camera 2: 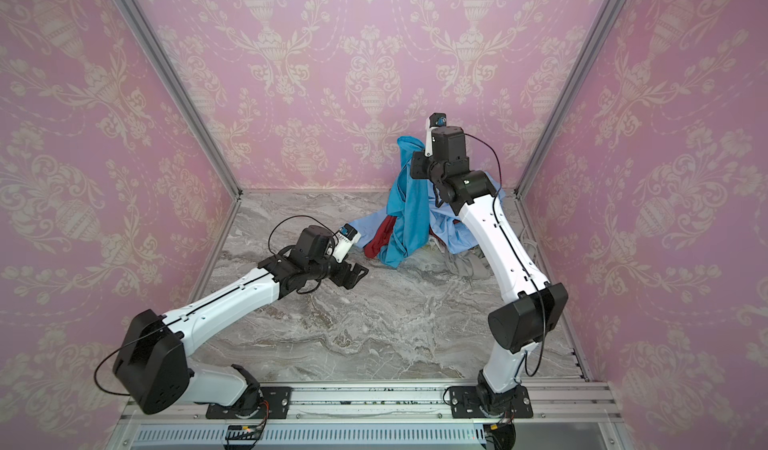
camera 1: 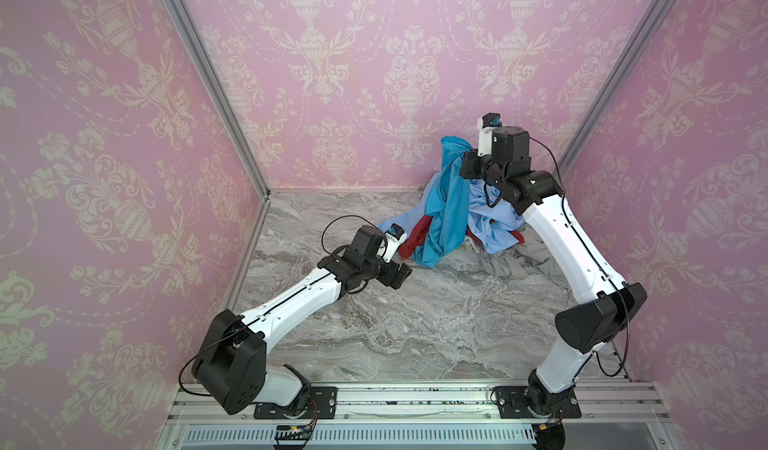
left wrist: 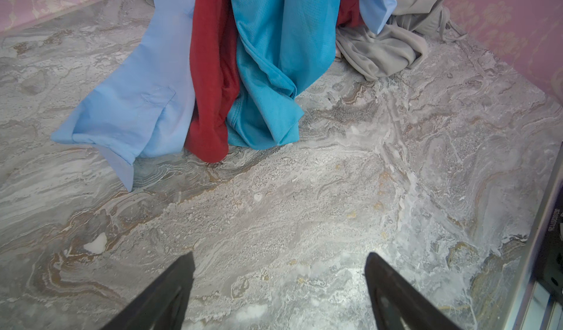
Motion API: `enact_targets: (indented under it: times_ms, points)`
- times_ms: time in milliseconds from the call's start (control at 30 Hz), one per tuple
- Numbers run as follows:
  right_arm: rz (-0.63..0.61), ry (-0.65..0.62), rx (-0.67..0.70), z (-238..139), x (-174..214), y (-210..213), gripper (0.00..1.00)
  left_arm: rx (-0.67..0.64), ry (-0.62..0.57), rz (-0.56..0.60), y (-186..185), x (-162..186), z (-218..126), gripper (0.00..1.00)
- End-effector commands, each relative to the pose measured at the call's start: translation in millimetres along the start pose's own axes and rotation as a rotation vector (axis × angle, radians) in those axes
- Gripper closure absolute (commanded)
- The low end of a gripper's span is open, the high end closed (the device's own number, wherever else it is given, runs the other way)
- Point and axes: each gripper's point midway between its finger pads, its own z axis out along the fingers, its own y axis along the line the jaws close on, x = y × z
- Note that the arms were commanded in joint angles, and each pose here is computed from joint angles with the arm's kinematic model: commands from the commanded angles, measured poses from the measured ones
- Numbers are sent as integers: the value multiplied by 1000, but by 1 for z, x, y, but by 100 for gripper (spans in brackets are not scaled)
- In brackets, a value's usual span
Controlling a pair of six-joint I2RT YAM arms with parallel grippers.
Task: Pick out a specific cloth from the pile
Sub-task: 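Raise the teal cloth with the right gripper while the left gripper reaches toward it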
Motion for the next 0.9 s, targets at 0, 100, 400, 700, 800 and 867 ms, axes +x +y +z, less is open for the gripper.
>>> enact_targets:
  times_ms: [0, 100, 400, 700, 800, 867]
  points:
    - [6, -92, -55, -22, -34, 11, 100, 20, -66, -69, -3, -15, 3, 11]
    - [4, -122, -85, -35, -44, 20, 100, -9, -128, -79, -5, -30, 6, 9]
    - [7, -124, -181, -60, -44, 43, 100, -56, -254, -5, -25, -80, 43, 2]
    - [9, -83, -194, -71, -25, 43, 100, -118, -420, 56, -23, -142, 77, 1]
    - [10, -91, -186, -80, -24, 40, 100, -150, -479, 82, -18, -155, 89, 1]
    - [13, -96, -182, -84, -23, 38, 100, -177, -507, 104, -14, -162, 97, 1]
